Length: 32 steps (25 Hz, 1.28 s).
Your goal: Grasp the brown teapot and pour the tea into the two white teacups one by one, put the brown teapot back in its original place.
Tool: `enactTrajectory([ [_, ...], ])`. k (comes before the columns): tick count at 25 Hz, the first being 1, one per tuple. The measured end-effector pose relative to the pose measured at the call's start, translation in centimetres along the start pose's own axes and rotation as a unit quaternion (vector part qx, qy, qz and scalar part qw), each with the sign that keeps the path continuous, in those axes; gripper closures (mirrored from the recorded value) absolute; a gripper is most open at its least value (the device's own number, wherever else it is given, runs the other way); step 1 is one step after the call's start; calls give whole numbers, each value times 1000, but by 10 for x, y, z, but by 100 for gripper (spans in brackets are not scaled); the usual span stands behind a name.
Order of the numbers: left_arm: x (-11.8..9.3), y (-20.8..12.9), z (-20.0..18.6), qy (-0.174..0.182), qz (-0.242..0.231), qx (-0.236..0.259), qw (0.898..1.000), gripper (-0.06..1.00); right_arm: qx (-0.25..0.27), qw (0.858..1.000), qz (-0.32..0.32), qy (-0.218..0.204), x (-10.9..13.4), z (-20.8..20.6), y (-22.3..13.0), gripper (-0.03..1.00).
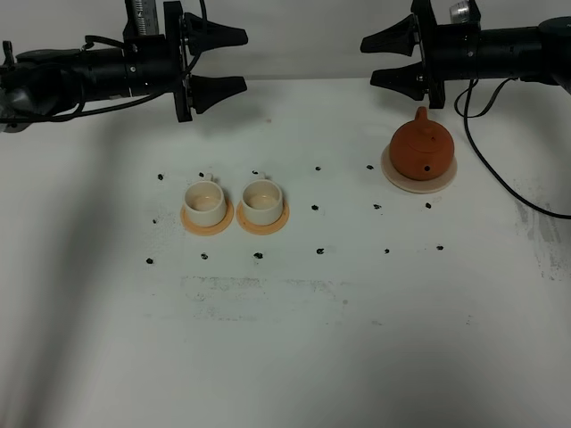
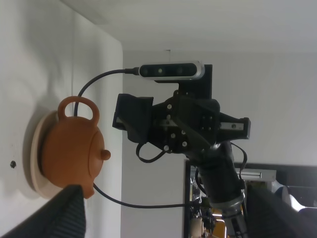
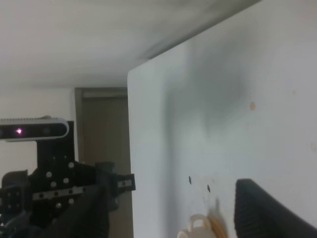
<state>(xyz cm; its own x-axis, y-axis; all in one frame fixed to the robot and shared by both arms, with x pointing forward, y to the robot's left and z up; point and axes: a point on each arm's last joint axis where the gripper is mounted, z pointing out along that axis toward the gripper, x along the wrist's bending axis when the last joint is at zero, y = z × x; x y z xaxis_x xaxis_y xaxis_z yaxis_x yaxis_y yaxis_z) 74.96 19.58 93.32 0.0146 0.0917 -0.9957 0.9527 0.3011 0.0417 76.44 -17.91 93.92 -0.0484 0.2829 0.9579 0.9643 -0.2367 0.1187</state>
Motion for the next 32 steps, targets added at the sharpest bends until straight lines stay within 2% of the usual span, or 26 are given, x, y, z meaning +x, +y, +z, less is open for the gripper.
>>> enactTrajectory([
  [9, 0, 0, 0, 0, 7, 0, 1000, 26, 0, 1000, -6, 0, 0, 0, 0, 41],
  [11, 0, 0, 0, 0, 34, 0, 999, 26, 0, 1000, -27, 0, 0, 0, 0, 41],
  [14, 0, 0, 0, 5, 102, -2, 995, 27, 0, 996, -92, -3, 3, -1, 2, 41],
  [16, -4, 1, -1, 21, 152, -5, 988, 28, 2, 989, -145, -11, 10, -2, 5, 41],
  [18, -12, 4, -2, 47, 208, -4, 977, 29, 6, 978, -206, -37, 22, -6, 10, 41],
  [20, -22, 7, -4, 84, 259, -1, 962, 31, 8, 961, -266, -78, 35, -12, 15, 41],
  [22, -34, 11, -7, 127, 311, 5, 942, 32, 3, 941, -315, -119, 47, -18, 21, 41],
  [25, -46, 17, -13, 203, 387, 24, 899, 33, -20, 913, -369, -172, 65, -29, 30, 41],
  [29, -63, 23, -21, 273, 460, 44, 844, 33, -23, 867, -435, -244, 77, -38, 35, 43],
  [32, -75, 23, -26, 326, 505, 68, 796, 34, -10, 833, -465, -300, 76, -38, 36, 44],
])
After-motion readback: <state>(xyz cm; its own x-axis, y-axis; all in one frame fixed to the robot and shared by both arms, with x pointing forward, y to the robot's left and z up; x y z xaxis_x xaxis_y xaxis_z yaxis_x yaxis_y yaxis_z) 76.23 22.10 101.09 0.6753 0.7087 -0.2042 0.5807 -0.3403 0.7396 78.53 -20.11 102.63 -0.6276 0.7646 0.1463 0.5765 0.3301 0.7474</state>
